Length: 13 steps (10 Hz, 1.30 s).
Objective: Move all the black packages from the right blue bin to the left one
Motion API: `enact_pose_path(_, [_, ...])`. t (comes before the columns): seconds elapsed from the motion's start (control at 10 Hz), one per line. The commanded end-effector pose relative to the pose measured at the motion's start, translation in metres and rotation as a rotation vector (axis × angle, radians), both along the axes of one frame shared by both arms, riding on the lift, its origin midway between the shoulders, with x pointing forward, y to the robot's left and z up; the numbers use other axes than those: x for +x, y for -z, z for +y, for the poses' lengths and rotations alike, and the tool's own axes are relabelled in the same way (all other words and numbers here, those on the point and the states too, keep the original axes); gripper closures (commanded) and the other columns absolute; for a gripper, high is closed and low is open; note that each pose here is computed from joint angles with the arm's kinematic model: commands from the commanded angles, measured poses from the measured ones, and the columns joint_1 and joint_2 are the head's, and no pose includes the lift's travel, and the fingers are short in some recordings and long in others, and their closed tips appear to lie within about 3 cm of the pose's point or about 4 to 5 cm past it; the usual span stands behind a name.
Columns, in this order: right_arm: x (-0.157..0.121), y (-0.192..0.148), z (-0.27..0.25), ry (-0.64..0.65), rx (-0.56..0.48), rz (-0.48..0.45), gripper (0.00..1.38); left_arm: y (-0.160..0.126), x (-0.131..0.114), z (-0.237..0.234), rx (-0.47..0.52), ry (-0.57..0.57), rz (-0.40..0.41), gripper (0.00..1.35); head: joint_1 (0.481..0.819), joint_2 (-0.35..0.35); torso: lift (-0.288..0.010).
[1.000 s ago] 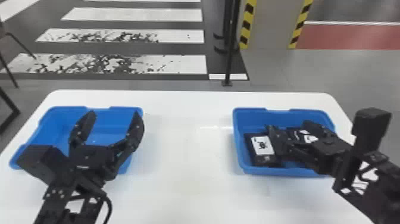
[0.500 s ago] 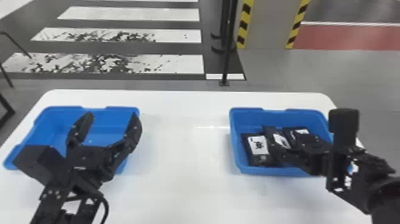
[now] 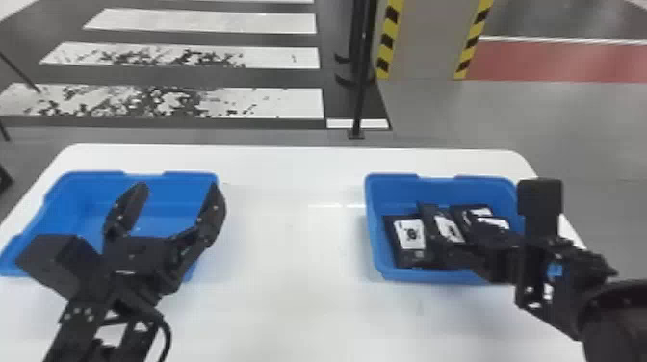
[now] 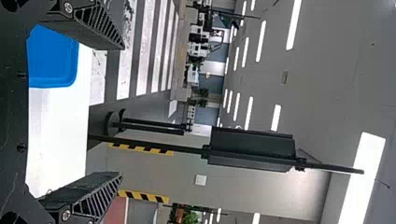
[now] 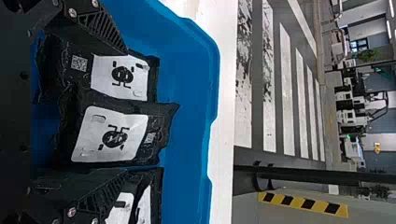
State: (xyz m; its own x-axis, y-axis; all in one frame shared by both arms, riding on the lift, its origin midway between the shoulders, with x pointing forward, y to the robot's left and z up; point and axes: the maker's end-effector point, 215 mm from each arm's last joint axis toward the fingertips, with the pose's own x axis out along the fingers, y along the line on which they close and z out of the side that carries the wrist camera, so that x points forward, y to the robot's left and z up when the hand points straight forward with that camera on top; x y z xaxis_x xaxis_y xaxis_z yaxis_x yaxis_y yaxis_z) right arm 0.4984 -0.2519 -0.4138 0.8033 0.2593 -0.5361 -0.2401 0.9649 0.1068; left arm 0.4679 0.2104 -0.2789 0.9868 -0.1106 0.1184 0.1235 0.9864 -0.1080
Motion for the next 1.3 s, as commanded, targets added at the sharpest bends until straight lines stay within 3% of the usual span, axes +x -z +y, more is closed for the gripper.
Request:
enact_pose_path(0.0, [0.003,0.007,0.002,-0.003,0.0,0.009,0.15,0.001,0.0,0.0,-0.001,0.0,0.001,0.1,0.695,-0.048,-0.174])
enact_pose_path(0.3, [0.008,0.008,0.004,-0.009,0.001,-0.004,0.2,0.002,0.001,-0.001,-0.003,0.001,0.002,0.1,0.695,-0.044,-0.174])
enact_pose_path(0.8, [0.007,0.041,-0.012,0.018,-0.013,0.081,0.4,0.007,0.001,-0.001,-0.008,0.005,0.012,0.1,0.695,-0.052,-0.174])
enact_pose_path(1.1, [0.014,0.039,0.001,-0.02,0.002,0.065,1.02,0.011,0.002,-0.001,-0.017,0.008,0.019,0.1,0.695,-0.057,-0.174])
enact_pose_path(1.2, [0.02,0.032,0.009,-0.028,0.036,0.022,1.1,0.011,0.002,-0.001,-0.017,0.008,0.017,0.1,0.695,-0.052,-0.174])
